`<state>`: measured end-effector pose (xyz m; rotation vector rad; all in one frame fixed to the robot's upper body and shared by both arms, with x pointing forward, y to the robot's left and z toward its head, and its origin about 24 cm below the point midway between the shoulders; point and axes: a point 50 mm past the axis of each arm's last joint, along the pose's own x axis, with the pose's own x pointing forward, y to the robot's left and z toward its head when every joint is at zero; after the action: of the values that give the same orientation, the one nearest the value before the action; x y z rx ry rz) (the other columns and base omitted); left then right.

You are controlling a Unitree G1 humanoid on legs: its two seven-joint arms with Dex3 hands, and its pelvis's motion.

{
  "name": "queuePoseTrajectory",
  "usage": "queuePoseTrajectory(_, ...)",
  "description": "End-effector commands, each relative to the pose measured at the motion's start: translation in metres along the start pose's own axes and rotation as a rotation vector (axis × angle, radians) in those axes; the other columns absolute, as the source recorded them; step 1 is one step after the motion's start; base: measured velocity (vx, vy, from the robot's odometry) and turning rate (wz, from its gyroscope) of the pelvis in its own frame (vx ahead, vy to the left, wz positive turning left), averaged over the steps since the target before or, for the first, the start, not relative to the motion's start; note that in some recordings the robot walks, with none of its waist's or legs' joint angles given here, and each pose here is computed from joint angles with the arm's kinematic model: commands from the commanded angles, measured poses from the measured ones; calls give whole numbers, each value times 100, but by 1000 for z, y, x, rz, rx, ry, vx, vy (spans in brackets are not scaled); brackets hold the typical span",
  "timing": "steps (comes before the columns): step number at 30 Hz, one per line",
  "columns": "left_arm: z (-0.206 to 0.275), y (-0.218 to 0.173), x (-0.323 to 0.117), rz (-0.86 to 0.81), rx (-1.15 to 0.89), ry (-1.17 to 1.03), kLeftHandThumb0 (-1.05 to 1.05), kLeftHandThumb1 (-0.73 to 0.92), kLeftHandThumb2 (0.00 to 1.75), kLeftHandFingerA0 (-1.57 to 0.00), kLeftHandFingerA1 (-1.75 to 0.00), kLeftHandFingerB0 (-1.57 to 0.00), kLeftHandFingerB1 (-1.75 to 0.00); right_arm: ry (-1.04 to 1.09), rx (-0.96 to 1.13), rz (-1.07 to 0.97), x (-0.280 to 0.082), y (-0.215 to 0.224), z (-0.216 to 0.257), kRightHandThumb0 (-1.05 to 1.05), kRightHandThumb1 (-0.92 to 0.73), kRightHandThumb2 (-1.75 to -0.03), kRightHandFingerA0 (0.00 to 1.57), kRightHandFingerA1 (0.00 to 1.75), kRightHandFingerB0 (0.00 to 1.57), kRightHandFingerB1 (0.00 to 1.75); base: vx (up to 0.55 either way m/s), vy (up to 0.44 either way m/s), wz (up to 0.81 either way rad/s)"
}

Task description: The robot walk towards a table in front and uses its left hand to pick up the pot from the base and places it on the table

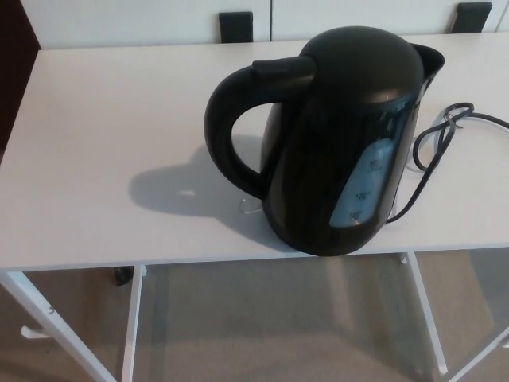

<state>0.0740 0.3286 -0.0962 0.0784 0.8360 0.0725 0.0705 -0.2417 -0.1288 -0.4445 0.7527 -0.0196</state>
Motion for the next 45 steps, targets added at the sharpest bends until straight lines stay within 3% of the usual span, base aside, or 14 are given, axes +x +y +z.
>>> queuePoseTrajectory(1,30,-22,-17,-369,-47,-162,-33,55,59,-36,-35,-29,-32,4,-42,1,4,-5,3,2,-87,-66,19,36,13,31,0,0,0)
queuePoseTrajectory(5,74,-41,-52,-610,100,-347,-37,54,58,-39,-34,-28,-31,10,-54,3,4,-5,5,-1,-88,-66,18,36,13,31,0,0,0)
queuePoseTrajectory(8,77,-44,-56,-626,108,-359,-37,54,58,-39,-34,-28,-31,10,-54,3,4,-5,5,-1,-88,-66,18,36,13,31,0,0,0)
queuePoseTrajectory(10,158,-64,-111,-812,208,-744,-37,54,64,-27,-35,-20,-33,-18,-46,-4,10,-7,16,2,-88,-67,20,37,13,31,0,0,0)
queuePoseTrajectory(17,235,-66,-163,-825,269,-1103,-27,54,60,-29,-37,-24,-32,-52,-17,1,13,-9,21,2,-90,-67,18,38,11,32,0,0,0)
queuePoseTrajectory(25,268,-62,-175,-822,230,-1249,-27,57,61,-28,-39,-25,-33,-64,-31,6,15,-10,22,0,-91,-67,18,38,10,32,0,0,0)
queuePoseTrajectory(26,283,-60,-171,-769,216,-1248,-23,56,56,-38,-39,-30,-31,-68,-54,1,18,-12,26,-1,-90,-67,20,40,11,33,0,0,0)
queuePoseTrajectory(36,322,-68,-141,-544,303,-1231,-36,43,61,-28,-41,-20,-34,-77,-49,-8,24,-14,35,0,-90,-67,20,38,12,32,0,0,0)
queuePoseTrajectory(37,327,-70,-135,-487,354,-1229,-23,32,87,-10,-51,-7,-50,-77,-53,-7,24,-14,35,-1,-90,-67,20,38,13,32,0,0,0)
queuePoseTrajectory(38,334,-74,-127,-410,430,-1224,-23,32,87,-10,-51,-7,-50,-77,-60,-5,23,-14,35,-1,-90,-67,20,38,13,32,0,0,0)
queuePoseTrajectory(39,336,-78,-120,-387,451,-1210,-47,44,61,-20,-38,-17,-33,-76,-58,-1,22,-13,34,-1,-90,-68,19,37,13,32,0,0,0)
queuePoseTrajectory(41,341,-84,-108,-371,464,-1188,-41,46,54,-19,-33,-16,-28,-74,-65,0,21,-12,34,-1,-90,-68,19,37,13,32,0,0,0)
queuePoseTrajectory(42,343,-87,-103,-356,473,-1176,-26,32,86,-2,-49,0,-47,-75,-61,-1,21,-12,35,0,-90,-67,19,37,13,32,0,0,0)
queuePoseTrajectory(45,350,-97,-84,-306,468,-1121,-25,32,85,-2,-50,0,-47,-75,-53,-3,21,-11,36,0,-90,-67,19,37,13,33,0,0,0)
